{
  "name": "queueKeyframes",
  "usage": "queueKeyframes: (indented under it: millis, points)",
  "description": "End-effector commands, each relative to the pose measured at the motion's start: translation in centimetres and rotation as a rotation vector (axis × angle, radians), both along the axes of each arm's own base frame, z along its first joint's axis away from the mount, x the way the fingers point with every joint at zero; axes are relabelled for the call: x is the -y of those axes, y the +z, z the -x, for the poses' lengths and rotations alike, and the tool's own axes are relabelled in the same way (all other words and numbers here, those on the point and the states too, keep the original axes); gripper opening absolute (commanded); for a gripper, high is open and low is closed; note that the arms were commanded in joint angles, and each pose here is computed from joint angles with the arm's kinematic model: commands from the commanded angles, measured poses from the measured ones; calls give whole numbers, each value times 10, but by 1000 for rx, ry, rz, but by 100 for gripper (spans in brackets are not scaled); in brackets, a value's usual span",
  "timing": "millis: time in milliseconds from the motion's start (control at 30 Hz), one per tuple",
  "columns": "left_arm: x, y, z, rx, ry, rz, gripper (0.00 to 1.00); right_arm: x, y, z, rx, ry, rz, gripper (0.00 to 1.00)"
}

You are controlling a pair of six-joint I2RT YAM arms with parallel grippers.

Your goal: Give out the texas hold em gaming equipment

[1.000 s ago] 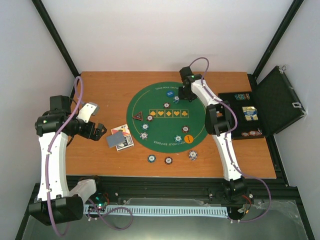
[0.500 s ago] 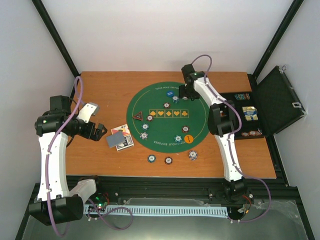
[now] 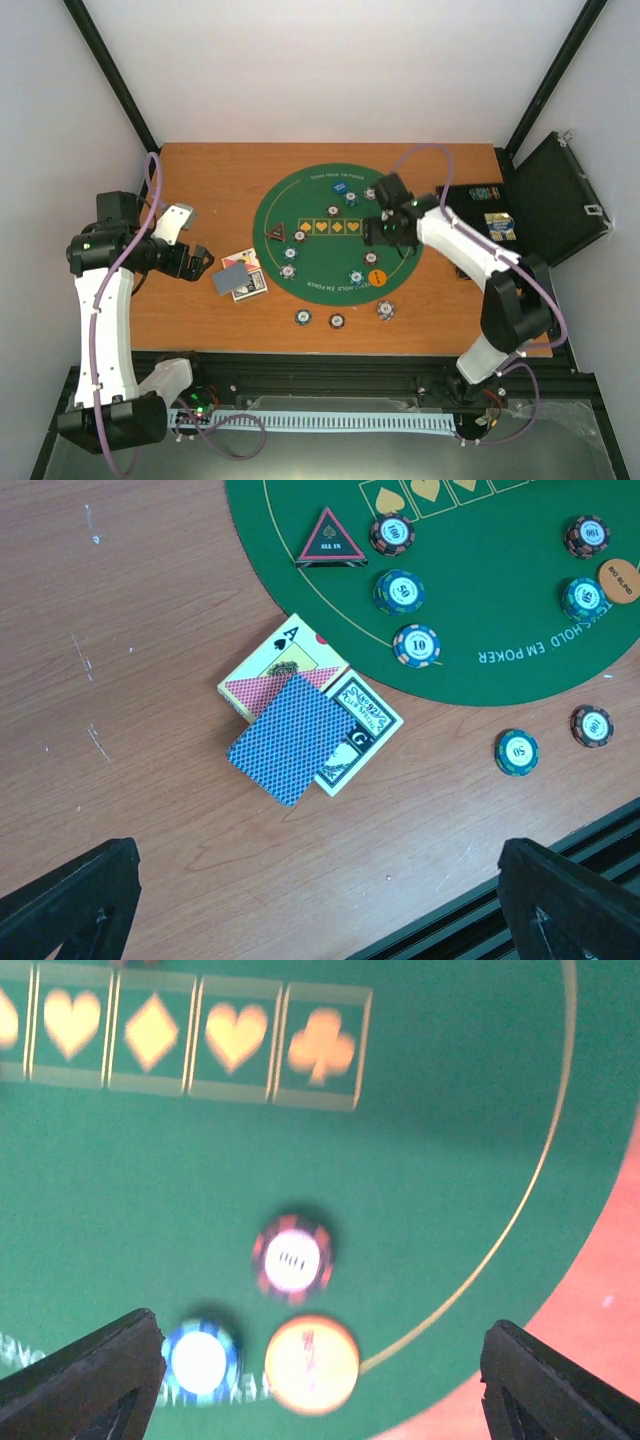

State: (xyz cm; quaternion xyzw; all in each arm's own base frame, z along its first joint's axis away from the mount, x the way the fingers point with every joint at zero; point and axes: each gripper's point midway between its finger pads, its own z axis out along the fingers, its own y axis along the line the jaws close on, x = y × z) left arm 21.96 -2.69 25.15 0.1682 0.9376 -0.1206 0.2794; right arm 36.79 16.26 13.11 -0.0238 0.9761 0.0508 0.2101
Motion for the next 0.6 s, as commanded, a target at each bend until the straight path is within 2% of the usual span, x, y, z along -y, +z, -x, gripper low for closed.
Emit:
queueKeyframes:
  millis: [0, 267, 433, 567]
  points:
    - [4, 16, 4, 49, 9, 18, 100, -12, -11, 52, 20, 2, 17, 87]
    - [7, 13, 11, 64, -14, 16, 100, -13, -32, 136, -20, 10, 8, 90]
    - [8, 13, 9, 64, -16, 23, 100, -14, -52, 158, -65, 29, 22, 90]
    - [9, 14, 7, 68, -13, 34, 100, -10, -74, 164, -101, 32, 53, 87]
